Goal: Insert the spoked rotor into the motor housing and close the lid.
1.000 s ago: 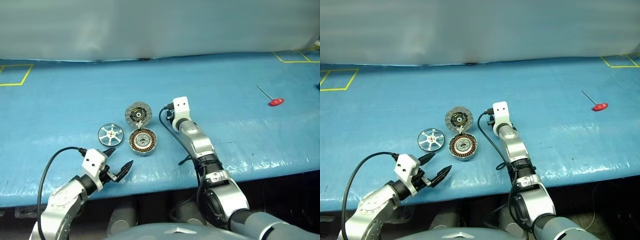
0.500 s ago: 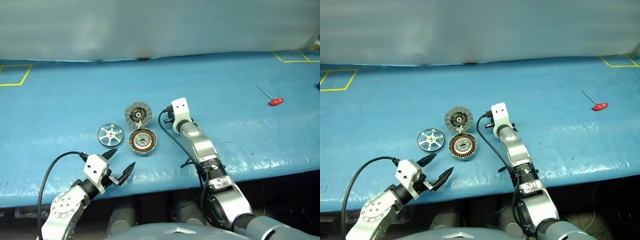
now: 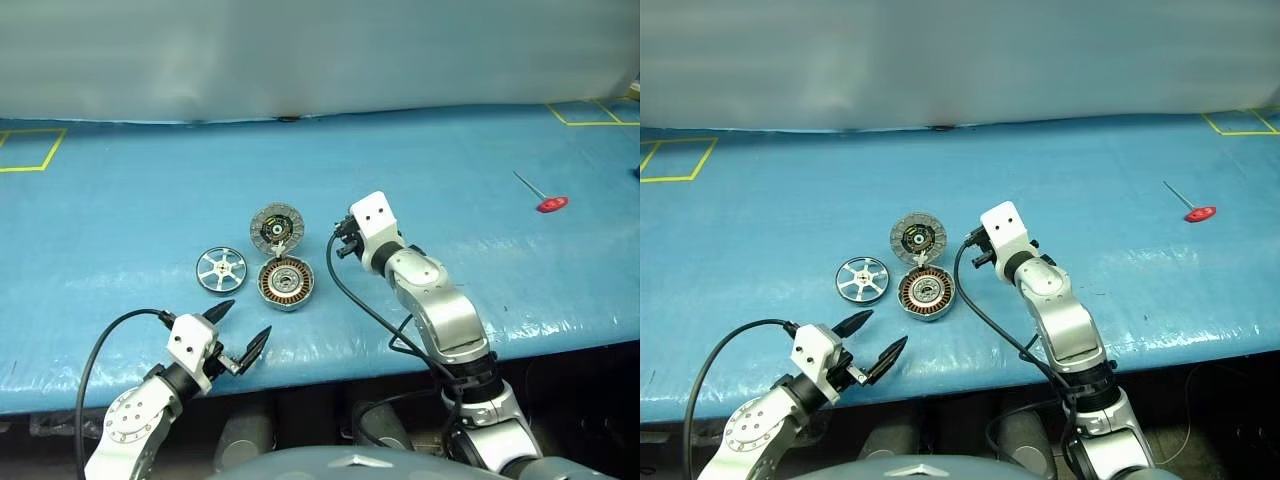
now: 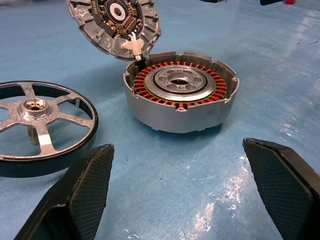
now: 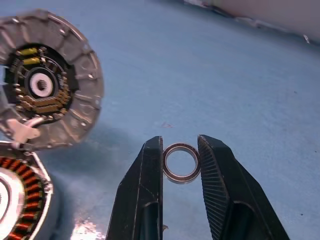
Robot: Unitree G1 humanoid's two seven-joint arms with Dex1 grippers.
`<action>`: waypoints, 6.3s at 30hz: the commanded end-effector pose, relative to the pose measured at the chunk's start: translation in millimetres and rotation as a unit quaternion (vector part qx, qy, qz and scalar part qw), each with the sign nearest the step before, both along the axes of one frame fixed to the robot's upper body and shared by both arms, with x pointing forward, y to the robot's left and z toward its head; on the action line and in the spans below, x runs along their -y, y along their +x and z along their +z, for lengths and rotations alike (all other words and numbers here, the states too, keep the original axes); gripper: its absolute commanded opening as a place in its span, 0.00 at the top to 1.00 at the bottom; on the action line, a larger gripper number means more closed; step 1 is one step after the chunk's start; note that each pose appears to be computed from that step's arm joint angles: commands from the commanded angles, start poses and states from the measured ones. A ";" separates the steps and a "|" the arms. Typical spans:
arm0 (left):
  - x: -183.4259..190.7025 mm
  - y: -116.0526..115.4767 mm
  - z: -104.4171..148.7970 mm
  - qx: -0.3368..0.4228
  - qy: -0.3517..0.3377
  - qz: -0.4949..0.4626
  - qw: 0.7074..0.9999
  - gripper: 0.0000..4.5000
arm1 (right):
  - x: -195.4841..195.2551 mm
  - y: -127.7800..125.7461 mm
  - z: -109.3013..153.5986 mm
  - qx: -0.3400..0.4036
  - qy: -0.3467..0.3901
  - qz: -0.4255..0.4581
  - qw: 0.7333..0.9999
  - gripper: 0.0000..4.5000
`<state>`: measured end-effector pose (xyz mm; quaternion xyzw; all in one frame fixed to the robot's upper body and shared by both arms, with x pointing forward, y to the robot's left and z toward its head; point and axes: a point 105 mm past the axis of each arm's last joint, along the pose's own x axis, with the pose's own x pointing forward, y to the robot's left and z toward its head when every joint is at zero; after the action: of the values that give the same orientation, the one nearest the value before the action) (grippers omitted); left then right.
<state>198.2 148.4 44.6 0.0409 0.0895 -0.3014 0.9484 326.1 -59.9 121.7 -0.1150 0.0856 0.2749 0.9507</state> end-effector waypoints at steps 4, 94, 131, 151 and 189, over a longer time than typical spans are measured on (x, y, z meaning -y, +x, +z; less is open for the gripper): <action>-0.2 0.8 3.7 0.019 0.008 -0.005 1.000 0.00 | -29.2 -25.8 16.7 0.013 0.024 0.090 0.996 0.85; -4.9 2.0 24.7 0.048 -0.009 0.000 0.999 0.00 | -76.8 -71.9 33.7 -0.003 0.076 0.240 0.968 1.00; -59.4 112.6 100.3 -0.194 0.290 -0.313 0.884 0.00 | -55.2 -81.5 -3.2 0.007 0.054 0.252 0.966 1.00; -47.6 121.7 82.7 -0.223 0.339 -0.350 0.844 0.00 | -16.0 -78.5 -48.7 0.014 0.078 0.187 0.979 1.00; -43.2 148.4 71.8 -0.248 0.375 -0.315 0.836 0.08 | -23.4 -84.0 -59.4 -0.004 0.053 0.196 0.979 1.00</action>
<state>340.6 196.1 101.6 0.3412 0.4346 -0.5264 0.6462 243.7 -38.8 56.8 -0.0743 0.0607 0.4552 0.8852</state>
